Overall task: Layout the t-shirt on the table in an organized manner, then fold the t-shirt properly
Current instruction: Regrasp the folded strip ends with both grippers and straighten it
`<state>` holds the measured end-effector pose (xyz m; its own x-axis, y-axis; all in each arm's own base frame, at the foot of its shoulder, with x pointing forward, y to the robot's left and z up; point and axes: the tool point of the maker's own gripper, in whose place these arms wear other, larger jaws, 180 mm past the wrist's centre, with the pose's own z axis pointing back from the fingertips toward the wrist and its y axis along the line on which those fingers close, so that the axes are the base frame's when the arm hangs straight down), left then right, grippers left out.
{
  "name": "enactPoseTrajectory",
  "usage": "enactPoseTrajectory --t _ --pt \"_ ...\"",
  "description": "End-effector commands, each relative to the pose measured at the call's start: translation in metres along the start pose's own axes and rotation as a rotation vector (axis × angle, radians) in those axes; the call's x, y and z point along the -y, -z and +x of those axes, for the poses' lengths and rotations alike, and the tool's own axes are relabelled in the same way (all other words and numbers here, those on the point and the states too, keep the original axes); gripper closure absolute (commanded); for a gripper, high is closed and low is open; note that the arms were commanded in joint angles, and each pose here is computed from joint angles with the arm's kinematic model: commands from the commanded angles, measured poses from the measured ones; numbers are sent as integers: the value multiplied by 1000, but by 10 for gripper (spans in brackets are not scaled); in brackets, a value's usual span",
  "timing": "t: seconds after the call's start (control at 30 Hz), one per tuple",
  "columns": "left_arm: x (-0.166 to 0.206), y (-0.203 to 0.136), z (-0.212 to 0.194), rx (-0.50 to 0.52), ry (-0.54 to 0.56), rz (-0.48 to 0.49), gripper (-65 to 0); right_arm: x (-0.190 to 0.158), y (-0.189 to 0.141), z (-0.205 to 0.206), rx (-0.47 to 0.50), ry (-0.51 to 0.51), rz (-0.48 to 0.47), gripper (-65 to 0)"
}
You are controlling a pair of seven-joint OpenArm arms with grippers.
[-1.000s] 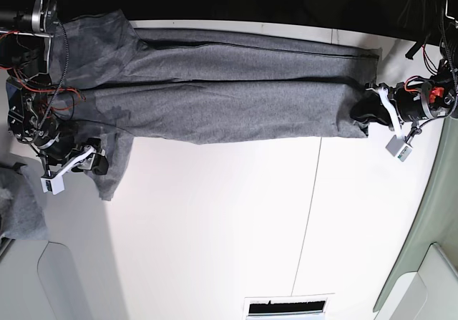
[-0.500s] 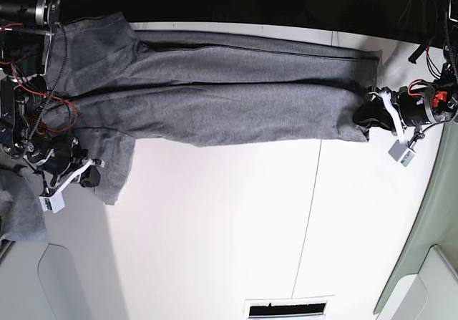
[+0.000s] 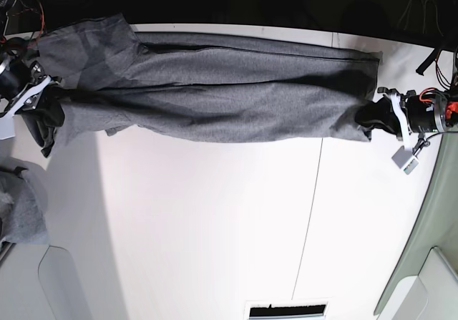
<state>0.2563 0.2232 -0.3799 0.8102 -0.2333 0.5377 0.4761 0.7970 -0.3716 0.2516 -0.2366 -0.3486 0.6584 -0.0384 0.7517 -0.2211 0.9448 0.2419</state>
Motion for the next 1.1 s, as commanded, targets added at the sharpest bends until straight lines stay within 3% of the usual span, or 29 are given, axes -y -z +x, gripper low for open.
enactPoseTrajectory --t 0.0,0.13,0.33,0.43,0.5,0.67,0.9,0.97,1.07 --pt "-1 -10 12 20 20 -3 0 -2 -10 12 38 -34 4 0" --pt "8 -9 -1 -30 -14 -55 -68 -7 -22 -21 -36 -16 3 0" --pt "12 -8 -11 -51 -30 -67 -96 -11 -26 -52 -96 32 -4 -21" --pt "10 -8 -14 -64 -24 -55 -254 -10 -25 -54 -104 24 -14 -286" --pt "8 -7 -19 -76 -22 -42 -333 -10 -25 -52 -99 21 -14 -330" --pt "-7 -17 -27 -55 -37 22 -340 -7 -32 -34 -51 4 -32 -329" --pt "-44 -65 -6 194 -147 163 -340 -4 -50 12 78 -54 -65 -326" --pt "-44 -66 -4 235 -172 168 -340 -6 -47 16 88 -55 -56 -250" --pt "-36 -51 -13 240 -204 145 -340 -15 -37 9 79 -47 -21 0"
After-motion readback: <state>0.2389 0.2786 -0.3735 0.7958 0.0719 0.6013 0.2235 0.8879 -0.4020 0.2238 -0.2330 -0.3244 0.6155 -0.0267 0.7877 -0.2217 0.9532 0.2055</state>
